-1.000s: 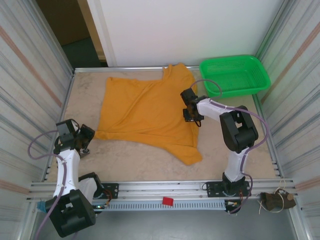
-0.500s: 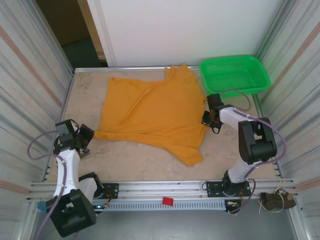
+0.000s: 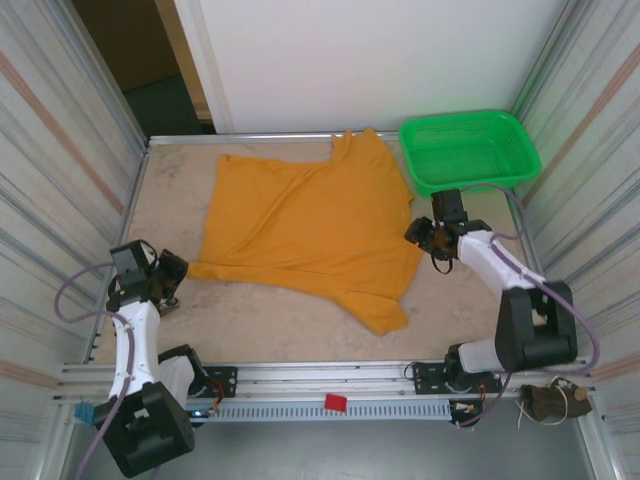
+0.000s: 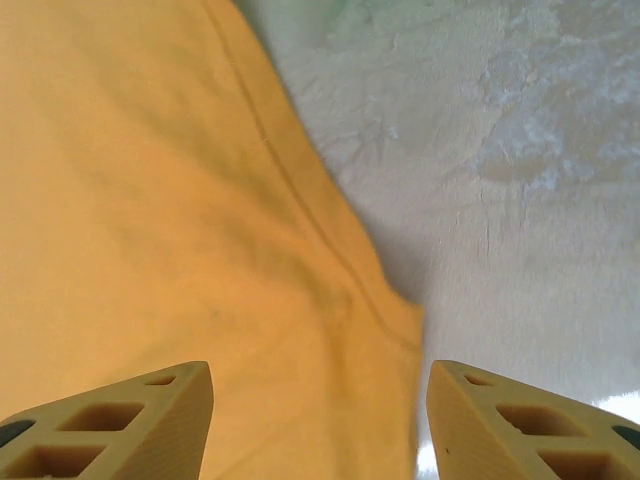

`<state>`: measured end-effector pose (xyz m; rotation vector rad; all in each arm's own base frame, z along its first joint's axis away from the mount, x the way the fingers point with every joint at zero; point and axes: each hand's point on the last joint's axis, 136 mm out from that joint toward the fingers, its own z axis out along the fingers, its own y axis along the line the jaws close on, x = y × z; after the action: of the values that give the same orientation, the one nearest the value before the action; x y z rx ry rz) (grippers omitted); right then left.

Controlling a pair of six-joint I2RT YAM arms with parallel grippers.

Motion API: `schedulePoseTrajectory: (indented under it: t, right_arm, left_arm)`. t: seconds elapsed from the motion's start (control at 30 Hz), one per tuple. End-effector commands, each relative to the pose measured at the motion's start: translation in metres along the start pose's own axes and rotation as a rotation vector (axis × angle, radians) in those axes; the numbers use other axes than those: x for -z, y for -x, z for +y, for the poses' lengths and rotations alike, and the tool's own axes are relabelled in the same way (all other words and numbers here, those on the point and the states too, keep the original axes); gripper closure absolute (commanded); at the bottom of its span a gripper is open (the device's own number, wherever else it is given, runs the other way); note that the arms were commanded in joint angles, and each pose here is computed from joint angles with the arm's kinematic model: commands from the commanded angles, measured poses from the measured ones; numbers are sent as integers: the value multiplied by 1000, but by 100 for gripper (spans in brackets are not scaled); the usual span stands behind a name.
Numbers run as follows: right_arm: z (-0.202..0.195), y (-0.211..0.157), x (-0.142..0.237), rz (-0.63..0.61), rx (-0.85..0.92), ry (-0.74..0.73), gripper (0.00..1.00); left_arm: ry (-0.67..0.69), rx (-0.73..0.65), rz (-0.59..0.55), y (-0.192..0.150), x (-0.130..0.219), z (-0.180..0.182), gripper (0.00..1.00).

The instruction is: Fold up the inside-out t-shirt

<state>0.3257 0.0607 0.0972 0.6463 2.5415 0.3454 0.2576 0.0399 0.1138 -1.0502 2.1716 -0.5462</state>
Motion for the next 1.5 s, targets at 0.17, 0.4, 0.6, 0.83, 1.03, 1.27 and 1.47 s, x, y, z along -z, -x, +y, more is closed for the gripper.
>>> schedulePoseTrajectory:
  t: [0.17,0.4,0.6,0.83,1.03,1.27,1.47]
  right_arm:
    - [-30,-117,52,170,104,2,32]
    - [-50,-179,57,215,83,114,25]
    - [-49,-185,49,215,126,102,29]
    - [-41,-200,30,235,242,72,41]
    - [-34,-205,25,247,287,72,79]
    - [-17,-196,57,236,284,151,100]
    - [17,-177,110,211,270,296,100]
  left_arm:
    - [-10,10,10,-4,3,1,100]
    - [-16,-3,7,0,7,-4,100]
    - [-15,-6,7,-1,9,-4,100]
    - [-12,-3,4,-3,10,-2,100]
    - [-9,-6,2,-3,11,-2,100]
    - [-16,-10,-9,-2,17,-5,100]
    - [-42,-22,-48,0,37,-16,100]
